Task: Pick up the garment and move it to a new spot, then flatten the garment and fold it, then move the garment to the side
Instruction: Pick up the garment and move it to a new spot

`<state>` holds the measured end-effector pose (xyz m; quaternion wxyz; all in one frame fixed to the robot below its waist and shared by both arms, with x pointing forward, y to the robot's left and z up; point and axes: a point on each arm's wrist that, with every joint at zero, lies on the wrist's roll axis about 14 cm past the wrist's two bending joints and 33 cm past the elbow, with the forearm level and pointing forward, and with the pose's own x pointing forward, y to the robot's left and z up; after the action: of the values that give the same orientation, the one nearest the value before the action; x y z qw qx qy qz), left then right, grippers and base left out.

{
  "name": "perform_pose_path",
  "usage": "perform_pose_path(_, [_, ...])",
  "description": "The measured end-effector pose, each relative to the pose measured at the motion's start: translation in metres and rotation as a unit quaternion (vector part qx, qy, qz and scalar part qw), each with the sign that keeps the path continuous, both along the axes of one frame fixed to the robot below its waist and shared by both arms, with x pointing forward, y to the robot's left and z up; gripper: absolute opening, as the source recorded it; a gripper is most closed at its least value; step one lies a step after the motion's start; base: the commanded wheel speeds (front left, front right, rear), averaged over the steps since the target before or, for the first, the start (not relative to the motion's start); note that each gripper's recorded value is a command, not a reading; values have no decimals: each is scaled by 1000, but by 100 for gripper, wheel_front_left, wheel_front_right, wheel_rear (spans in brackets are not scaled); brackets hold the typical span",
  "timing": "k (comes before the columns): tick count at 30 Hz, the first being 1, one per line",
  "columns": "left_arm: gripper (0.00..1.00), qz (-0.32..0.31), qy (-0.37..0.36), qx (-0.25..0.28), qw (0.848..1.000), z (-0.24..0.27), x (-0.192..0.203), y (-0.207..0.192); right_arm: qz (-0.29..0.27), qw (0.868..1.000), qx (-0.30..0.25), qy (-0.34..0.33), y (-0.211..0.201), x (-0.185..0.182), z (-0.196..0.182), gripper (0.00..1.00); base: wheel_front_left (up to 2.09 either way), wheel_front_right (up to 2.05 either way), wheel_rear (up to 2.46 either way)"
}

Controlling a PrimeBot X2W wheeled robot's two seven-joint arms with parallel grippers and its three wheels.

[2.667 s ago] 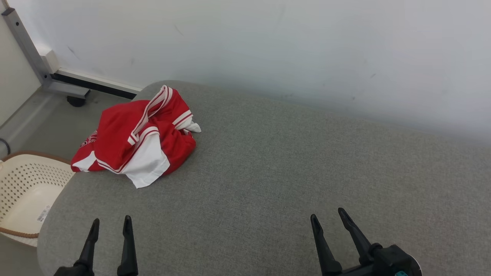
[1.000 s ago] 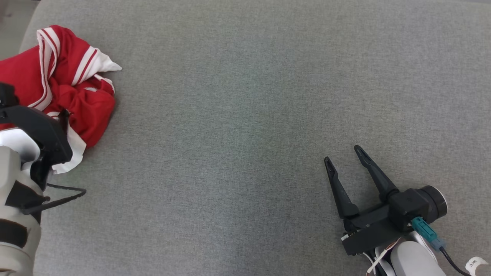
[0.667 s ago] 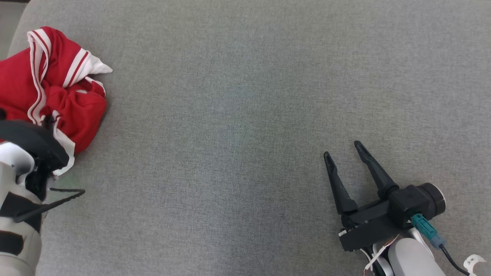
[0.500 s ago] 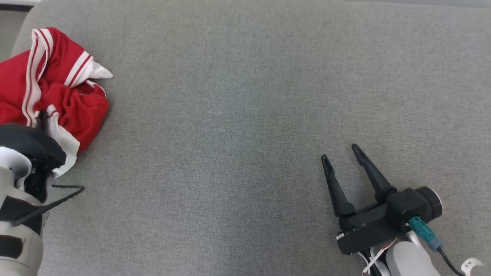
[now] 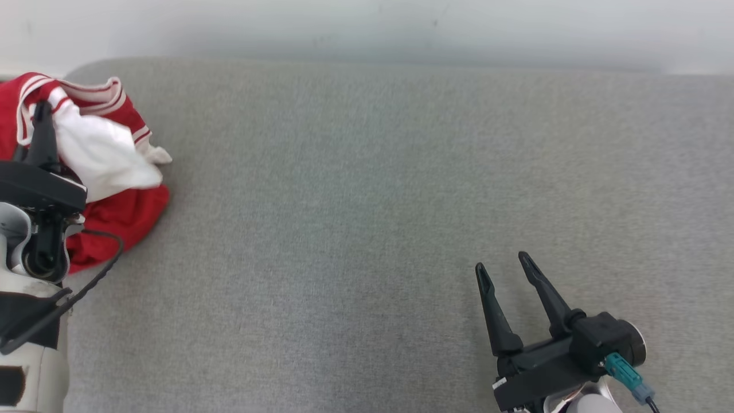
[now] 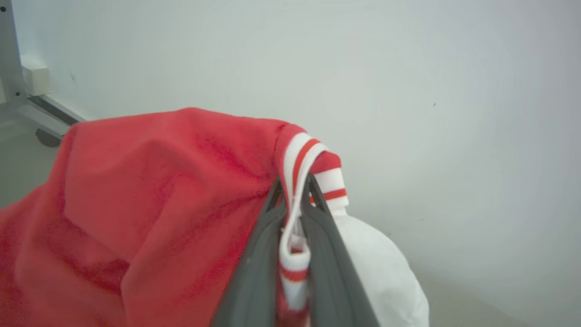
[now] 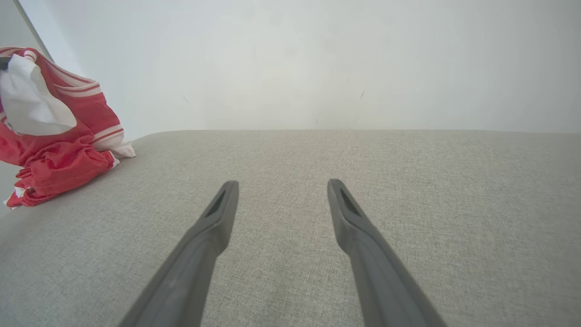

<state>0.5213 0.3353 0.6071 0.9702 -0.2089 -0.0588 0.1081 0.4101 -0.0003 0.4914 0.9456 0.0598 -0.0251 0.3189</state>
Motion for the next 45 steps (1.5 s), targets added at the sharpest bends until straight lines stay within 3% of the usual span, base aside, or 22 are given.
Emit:
perform_pose_path(14, [0, -154, -110, -22, 982, 97, -18, -113, -74, 997, 22, -25, -41, -36, 35, 100, 0, 0, 0])
perform_pose_path(24, [0, -298, -152, -47, 941, 146, -25, -235, -152, 987, 27, -50, -89, -53, 52, 100, 0, 0, 0])
perform_pose_path(36, [0, -422, -141, -45, 895, 151, -35, -357, -252, 966, 21, -53, -153, -82, 52, 100, 0, 0, 0])
perform_pose_path(41, [0, -454, -106, -61, 882, 129, -38, -391, -280, 958, 15, -57, -171, -94, 53, 100, 0, 0, 0])
perform_pose_path(45, [0, -464, -44, -55, 883, 80, -37, -408, -295, 954, 13, -59, -180, -101, 53, 100, 0, 0, 0])
